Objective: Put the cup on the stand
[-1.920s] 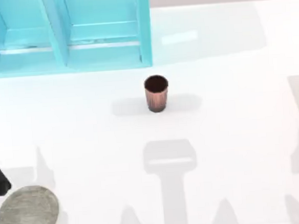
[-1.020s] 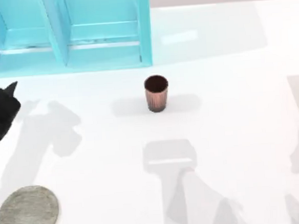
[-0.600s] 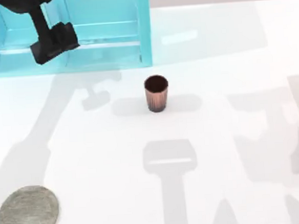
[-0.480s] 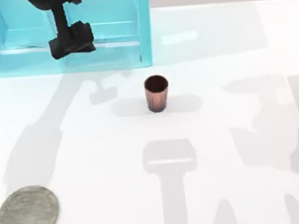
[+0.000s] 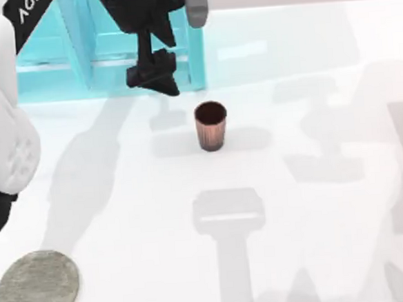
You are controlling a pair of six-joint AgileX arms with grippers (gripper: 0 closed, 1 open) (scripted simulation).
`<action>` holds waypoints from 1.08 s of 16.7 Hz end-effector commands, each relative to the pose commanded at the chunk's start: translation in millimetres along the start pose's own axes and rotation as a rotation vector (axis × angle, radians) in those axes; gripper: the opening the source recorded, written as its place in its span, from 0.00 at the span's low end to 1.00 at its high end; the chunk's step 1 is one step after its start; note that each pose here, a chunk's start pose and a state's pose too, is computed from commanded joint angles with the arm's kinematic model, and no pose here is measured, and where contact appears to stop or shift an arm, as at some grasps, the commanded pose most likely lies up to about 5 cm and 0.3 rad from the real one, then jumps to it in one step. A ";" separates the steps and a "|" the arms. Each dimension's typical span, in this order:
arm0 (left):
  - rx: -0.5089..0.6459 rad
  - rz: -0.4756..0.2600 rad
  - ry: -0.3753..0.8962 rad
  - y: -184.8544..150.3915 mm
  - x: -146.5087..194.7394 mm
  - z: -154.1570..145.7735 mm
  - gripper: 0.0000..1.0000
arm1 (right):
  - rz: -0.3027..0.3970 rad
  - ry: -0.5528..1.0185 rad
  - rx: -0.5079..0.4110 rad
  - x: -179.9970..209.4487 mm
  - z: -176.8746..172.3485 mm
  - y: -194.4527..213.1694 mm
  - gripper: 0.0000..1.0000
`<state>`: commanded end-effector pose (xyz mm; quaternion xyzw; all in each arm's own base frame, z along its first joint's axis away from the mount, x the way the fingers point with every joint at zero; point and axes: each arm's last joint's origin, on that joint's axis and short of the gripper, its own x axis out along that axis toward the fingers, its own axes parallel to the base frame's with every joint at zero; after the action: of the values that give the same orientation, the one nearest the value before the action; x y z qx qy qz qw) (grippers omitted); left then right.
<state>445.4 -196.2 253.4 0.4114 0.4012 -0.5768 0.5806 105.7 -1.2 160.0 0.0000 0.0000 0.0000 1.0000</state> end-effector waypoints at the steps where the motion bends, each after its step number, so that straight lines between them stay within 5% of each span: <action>1: 0.004 -0.013 -0.008 4.5 8.1 0.7 1.00 | 0.000 0.000 0.000 0.0 0.0 0.0 1.00; 12: 0.009 -0.020 -0.052 15.7 24.8 1.0 1.00 | 0.000 0.000 0.000 0.0 0.0 0.0 1.00; 18: 0.009 -0.025 -0.049 3.1 5.0 8.1 1.00 | 0.000 0.000 0.000 0.0 0.0 0.0 1.00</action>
<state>448.5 -205.6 251.5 0.3946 0.3894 -0.5957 0.5812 105.7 -1.2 160.0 0.0000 0.0000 0.0000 1.0000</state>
